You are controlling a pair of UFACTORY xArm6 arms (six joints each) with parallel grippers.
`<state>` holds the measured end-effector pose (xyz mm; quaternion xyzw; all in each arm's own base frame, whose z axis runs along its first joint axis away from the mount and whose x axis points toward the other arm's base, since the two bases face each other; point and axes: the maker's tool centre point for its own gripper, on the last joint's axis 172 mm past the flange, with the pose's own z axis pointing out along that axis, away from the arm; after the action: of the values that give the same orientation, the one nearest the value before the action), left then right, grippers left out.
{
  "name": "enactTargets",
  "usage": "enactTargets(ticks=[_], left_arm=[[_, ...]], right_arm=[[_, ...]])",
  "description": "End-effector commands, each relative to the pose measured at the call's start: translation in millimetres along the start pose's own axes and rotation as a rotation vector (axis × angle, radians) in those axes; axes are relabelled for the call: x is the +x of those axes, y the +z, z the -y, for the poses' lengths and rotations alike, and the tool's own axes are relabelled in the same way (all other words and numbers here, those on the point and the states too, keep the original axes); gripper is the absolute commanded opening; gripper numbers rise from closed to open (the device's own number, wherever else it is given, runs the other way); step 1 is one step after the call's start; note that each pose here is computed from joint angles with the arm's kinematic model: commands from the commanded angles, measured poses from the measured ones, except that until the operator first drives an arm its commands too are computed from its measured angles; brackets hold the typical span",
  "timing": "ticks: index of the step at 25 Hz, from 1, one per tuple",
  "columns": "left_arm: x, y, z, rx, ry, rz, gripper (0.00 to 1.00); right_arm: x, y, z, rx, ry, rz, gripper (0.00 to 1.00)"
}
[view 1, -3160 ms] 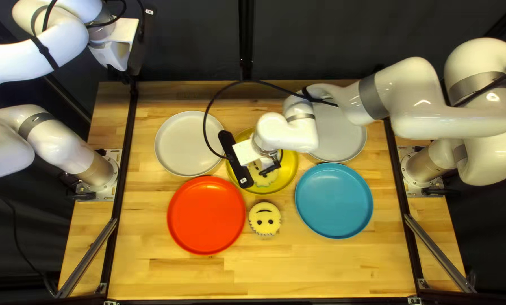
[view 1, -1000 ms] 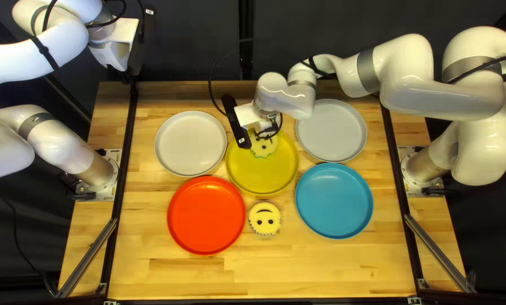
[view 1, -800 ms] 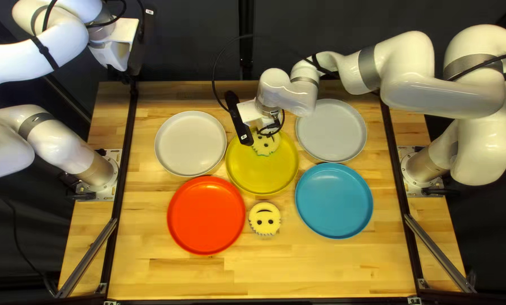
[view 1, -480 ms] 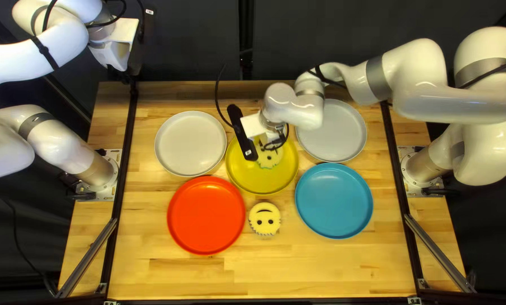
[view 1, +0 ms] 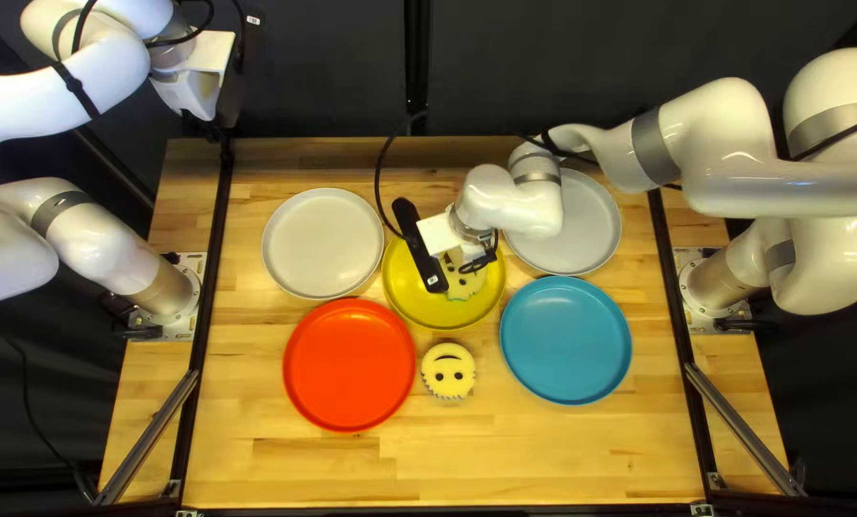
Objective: Pick up sponge and scrub the plate
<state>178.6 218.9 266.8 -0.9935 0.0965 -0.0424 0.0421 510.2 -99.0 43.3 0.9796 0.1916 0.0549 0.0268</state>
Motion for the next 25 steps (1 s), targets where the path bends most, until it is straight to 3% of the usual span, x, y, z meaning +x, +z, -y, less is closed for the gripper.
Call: enactTargets(ticks=[1,14,22,25], left_arm=[[0,0,0,0.000,0.000,0.000,1.00],[0,0,0,0.000,0.000,0.000,1.00],[0,0,0,0.000,0.000,0.000,1.00],[0,0,0,0.000,0.000,0.000,1.00]], right_arm=[[-8,-3,-16,0.010,0.007,-0.007,0.00],[-9,-10,42,-0.005,-0.017,-0.010,0.00],[27,2,71,-0.024,-0.040,0.010,0.00],[30,-1,67,-0.031,-0.048,0.015,0.00]])
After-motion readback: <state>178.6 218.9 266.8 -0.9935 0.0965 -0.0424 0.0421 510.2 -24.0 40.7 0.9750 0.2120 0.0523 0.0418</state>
